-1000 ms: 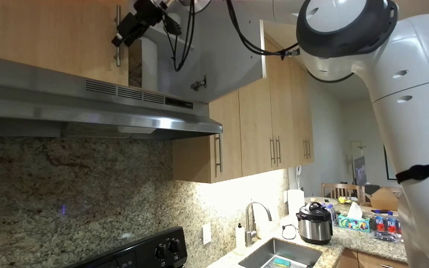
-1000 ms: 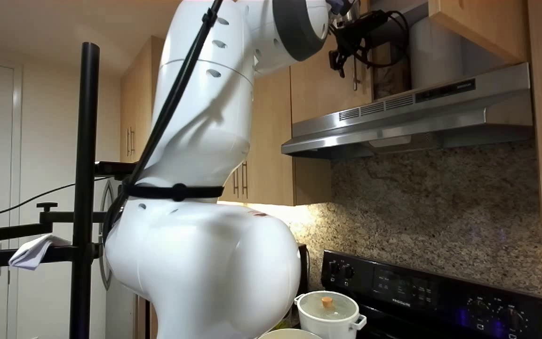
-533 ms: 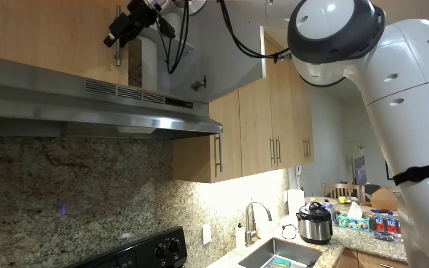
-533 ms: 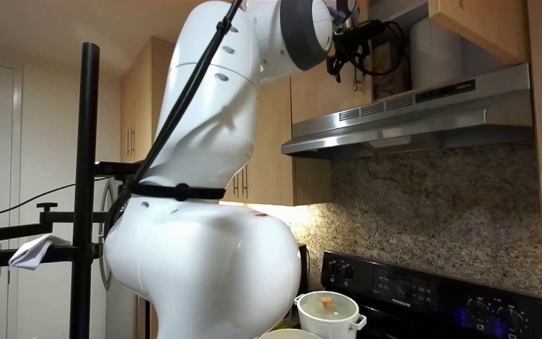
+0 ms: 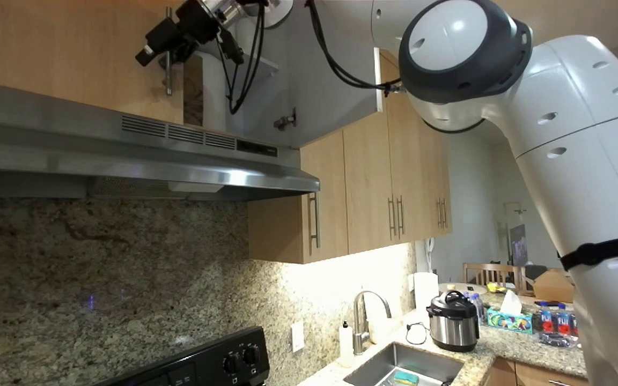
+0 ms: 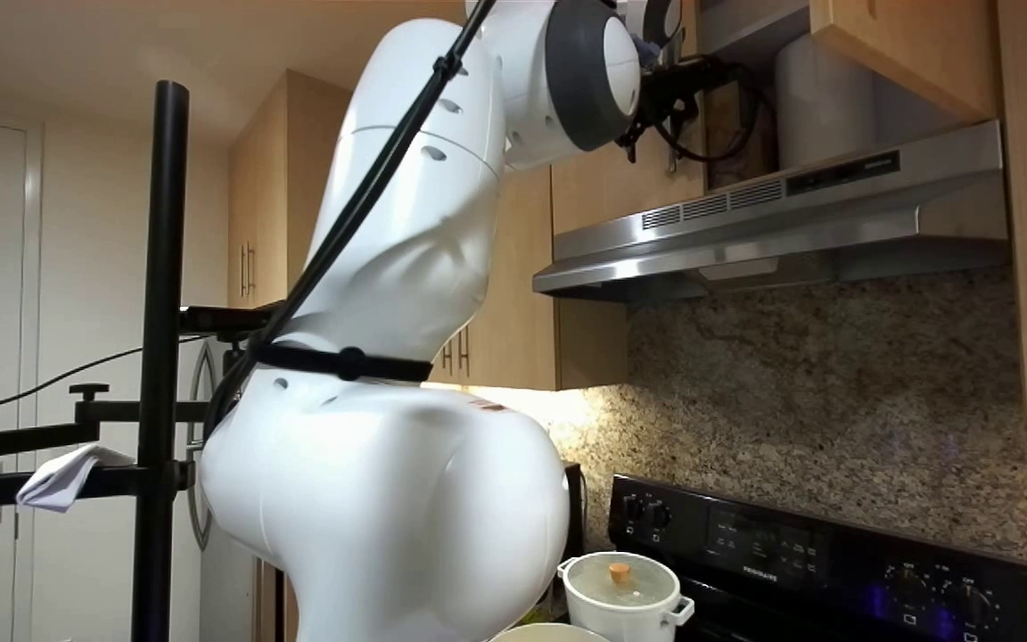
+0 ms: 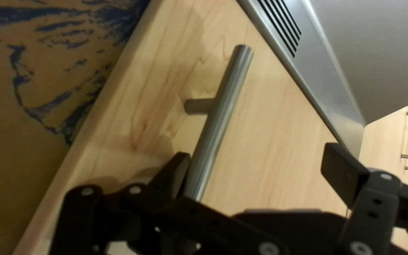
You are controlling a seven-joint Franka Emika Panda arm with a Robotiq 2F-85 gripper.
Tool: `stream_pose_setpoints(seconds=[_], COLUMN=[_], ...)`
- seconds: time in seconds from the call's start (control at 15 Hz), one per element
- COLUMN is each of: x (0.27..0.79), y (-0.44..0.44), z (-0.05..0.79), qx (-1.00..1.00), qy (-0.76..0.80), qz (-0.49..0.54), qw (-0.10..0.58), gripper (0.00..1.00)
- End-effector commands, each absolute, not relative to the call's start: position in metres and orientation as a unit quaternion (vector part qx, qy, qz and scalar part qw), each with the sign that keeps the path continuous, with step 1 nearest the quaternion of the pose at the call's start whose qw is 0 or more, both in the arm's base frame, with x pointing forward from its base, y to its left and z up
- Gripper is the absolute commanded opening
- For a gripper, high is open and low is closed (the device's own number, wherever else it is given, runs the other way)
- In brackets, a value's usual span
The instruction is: Open the left door of the cupboard
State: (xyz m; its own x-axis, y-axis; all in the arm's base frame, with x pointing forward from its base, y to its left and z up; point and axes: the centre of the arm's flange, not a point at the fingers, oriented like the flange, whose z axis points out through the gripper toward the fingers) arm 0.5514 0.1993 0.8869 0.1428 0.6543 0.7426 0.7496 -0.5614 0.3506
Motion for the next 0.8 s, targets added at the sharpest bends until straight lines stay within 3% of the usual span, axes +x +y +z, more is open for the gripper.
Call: stream_pose_setpoints(seconds=[0.0, 0.73], x=[0.57, 0.504], y=[0.21, 0.221], z=[0.885, 0.886], qx=[-0.741, -0.714], qy=[-0.486, -0.511], qz=[-0.454, -0.466], qw=[0.094, 0.105], gripper=[1.0, 1.0])
